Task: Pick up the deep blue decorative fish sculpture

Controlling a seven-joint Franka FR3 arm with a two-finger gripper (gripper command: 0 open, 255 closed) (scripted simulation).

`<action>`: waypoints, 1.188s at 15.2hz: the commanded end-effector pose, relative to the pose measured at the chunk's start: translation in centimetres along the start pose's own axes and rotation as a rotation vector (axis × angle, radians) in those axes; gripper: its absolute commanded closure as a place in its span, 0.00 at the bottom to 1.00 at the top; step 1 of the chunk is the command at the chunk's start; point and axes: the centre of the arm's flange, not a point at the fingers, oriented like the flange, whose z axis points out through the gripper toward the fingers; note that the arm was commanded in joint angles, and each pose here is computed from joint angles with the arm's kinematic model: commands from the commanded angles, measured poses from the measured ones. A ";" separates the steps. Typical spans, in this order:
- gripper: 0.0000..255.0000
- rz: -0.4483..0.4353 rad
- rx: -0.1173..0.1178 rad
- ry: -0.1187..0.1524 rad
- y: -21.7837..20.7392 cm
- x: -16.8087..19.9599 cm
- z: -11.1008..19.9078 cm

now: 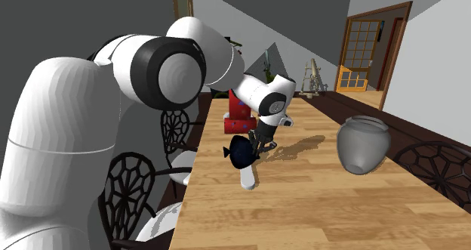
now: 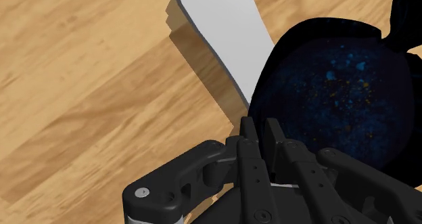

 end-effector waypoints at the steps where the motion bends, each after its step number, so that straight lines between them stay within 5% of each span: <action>1: 1.00 0.000 0.000 0.000 0.0 0.0 0.0; 18: 1.00 0.000 0.000 0.000 -2.3 0.0 -6.9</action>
